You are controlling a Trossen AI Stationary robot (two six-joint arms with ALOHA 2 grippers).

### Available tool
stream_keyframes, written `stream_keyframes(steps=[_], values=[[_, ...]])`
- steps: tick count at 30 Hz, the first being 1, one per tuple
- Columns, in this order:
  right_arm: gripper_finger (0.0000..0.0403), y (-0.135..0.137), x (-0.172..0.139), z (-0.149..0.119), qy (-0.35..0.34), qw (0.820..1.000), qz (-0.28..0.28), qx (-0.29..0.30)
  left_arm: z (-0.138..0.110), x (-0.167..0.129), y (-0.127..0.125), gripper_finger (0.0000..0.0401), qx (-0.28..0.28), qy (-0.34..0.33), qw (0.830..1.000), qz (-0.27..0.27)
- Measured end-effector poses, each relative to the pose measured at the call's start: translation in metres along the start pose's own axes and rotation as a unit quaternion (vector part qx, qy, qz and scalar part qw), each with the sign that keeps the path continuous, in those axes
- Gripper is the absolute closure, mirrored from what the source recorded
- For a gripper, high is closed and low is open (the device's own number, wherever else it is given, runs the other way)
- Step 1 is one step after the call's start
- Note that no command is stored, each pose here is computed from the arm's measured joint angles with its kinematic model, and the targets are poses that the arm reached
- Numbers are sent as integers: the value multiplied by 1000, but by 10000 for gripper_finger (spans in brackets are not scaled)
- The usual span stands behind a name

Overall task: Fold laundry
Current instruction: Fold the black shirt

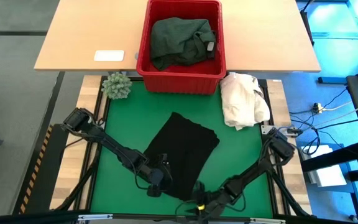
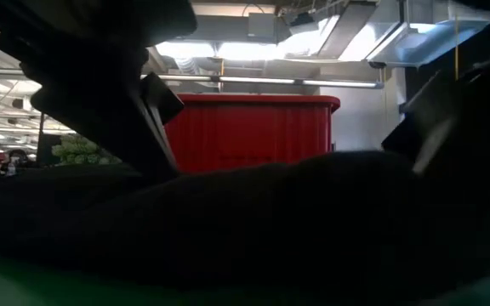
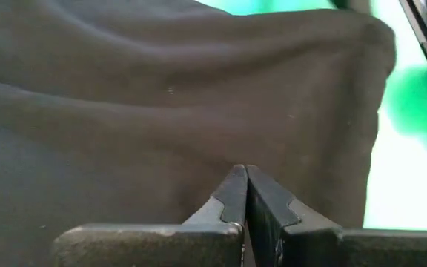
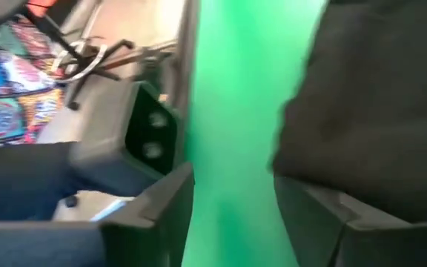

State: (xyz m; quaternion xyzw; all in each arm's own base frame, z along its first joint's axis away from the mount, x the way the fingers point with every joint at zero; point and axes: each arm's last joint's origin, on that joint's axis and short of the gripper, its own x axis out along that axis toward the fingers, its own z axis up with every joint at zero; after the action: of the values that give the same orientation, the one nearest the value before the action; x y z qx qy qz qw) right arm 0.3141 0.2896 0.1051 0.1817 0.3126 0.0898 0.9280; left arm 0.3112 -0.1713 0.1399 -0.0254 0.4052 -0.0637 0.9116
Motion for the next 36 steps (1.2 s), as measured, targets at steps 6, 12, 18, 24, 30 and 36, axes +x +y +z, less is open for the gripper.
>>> stream_keyframes(steps=[6,12,18,24,30,36], values=[[201,-9,1,-1,9,999,-41,-8,0,0,0,401,1,0,1000,-2],[201,-15,3,2,14,998,-56,1,0,0,0,401,11,1,1000,-6],[201,-26,4,5,33,996,-81,-2,2,0,2,401,10,0,1000,-4],[201,-38,4,13,42,993,-112,7,5,2,11,401,5,-2,1000,7],[201,-45,-16,21,57,981,-186,-11,6,3,15,401,9,-3,1000,11],[201,-49,-26,22,76,973,-218,-2,6,3,15,401,9,-3,1000,11]])
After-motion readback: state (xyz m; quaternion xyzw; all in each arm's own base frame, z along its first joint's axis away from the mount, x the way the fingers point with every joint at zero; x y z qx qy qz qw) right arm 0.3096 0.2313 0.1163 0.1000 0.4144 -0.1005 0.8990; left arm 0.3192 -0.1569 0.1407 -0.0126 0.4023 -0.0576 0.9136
